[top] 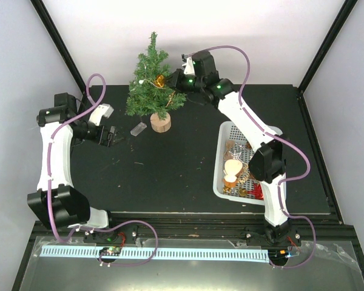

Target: Decorate the small christmas tree

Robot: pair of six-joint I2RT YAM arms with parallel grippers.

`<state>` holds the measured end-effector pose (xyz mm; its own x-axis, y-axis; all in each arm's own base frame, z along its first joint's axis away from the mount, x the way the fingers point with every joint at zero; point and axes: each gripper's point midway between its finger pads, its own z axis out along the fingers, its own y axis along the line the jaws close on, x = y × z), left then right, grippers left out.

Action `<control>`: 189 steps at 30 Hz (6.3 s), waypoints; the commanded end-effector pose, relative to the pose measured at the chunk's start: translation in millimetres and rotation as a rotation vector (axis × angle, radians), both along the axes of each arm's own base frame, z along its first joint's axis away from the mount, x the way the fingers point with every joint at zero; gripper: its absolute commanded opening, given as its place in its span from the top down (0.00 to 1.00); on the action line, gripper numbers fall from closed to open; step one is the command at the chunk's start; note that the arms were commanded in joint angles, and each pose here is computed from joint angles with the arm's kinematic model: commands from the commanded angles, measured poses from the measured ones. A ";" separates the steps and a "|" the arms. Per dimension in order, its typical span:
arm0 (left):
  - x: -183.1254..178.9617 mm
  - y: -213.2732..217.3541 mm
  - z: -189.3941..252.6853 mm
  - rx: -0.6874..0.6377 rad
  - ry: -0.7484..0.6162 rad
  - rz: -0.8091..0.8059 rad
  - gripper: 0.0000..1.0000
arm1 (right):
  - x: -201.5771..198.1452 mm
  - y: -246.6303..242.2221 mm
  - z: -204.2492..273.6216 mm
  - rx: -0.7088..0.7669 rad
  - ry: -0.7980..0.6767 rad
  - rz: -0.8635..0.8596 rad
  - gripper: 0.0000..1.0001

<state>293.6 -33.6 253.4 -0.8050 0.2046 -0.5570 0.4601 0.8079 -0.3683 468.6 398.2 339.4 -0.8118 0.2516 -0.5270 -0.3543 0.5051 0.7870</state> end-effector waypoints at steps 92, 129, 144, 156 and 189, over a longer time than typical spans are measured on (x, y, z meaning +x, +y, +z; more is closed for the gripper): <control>6.3 -19.1 44.6 -0.116 -0.141 -0.068 0.01 | -213.8 -351.1 -273.9 -0.780 0.800 -0.523 0.39; -5.1 -45.8 108.5 -0.113 -0.293 -0.178 0.01 | -213.7 -349.4 -196.3 -0.743 0.652 -0.539 0.77; -59.1 -156.7 107.0 -0.094 -0.262 -0.637 0.01 | -191.7 -267.9 -47.3 -0.520 0.322 -0.383 0.77; -42.5 -189.6 108.9 0.011 -0.404 -0.700 0.01 | -214.8 -156.5 8.1 -0.316 0.208 -0.048 0.78; -44.7 -254.3 104.6 0.030 -0.574 -0.903 0.02 | -241.2 -91.6 14.0 -0.210 0.225 0.227 0.80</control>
<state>255.2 -280.2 344.4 -0.0169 0.6395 -0.7686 0.9862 0.1372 0.0924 230.7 297.3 347.5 -0.9376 -0.0232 -0.3471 -0.2831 0.6306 0.7226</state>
